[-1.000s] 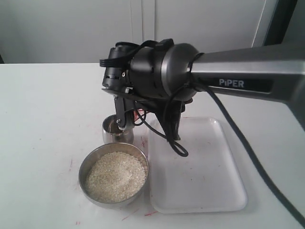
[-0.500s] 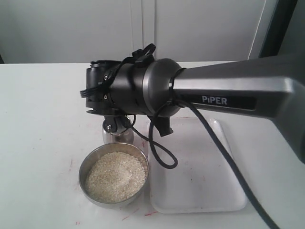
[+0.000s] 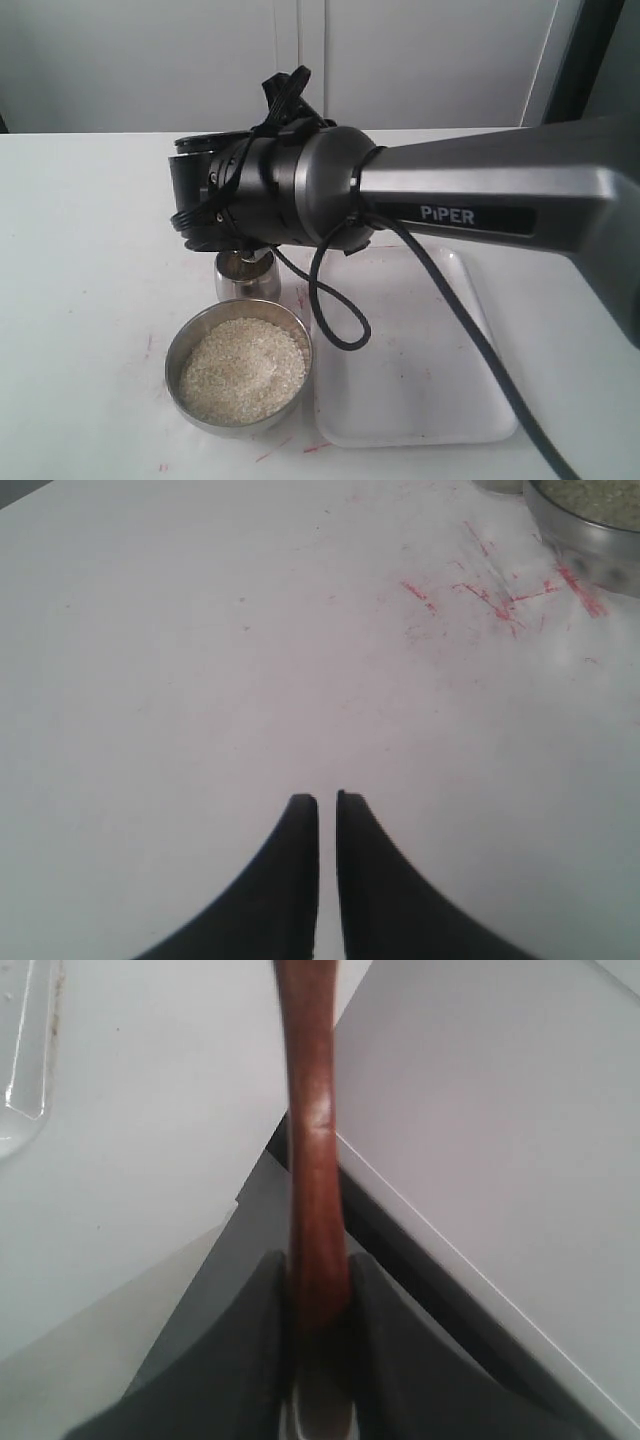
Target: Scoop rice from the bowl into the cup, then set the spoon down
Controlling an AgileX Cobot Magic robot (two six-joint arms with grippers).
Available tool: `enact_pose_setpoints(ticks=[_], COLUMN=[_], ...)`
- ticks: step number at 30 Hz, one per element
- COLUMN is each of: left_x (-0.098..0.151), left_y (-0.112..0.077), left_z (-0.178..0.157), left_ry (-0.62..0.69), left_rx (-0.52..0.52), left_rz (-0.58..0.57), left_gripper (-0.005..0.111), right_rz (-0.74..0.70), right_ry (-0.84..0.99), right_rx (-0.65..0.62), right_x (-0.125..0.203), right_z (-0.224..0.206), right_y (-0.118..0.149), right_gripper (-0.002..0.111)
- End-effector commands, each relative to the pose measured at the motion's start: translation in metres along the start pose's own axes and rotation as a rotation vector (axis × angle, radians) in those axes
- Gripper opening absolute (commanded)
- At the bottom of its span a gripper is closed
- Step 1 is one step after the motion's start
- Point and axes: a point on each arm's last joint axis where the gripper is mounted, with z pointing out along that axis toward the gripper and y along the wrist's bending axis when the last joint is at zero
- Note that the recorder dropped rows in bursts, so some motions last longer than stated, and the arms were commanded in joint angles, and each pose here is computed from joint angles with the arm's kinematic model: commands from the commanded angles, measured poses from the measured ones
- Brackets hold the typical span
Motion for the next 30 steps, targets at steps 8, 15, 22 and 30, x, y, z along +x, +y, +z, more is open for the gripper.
enact_pose_setpoints(ticks=[8,15,22,30], left_x=[0.007,0.007,0.007,0.007], left_y=[-0.002,-0.002,-0.002,-0.002], left_z=[0.001,0.001,0.001,0.001], left_ry=[0.057,0.057,0.057,0.057], left_rx=[0.021,0.021,0.021,0.021], left_rz=[-0.007,-0.007,-0.007,-0.007], left_gripper=[0.014,0.014,0.014,0.014], right_rz=[0.002,0.008,0.014,0.117], right_ry=[0.003,-0.010,-0.014,-0.006], right_rx=[0.022,-0.019,-0.025,0.023], right_x=[-0.001,-0.003,0.000,0.000], right_z=[-0.006,-0.005,-0.008,-0.012], right_y=[-0.002,0.004,0.007,0.003], right_gripper=[0.000,0.000,0.000,0.000])
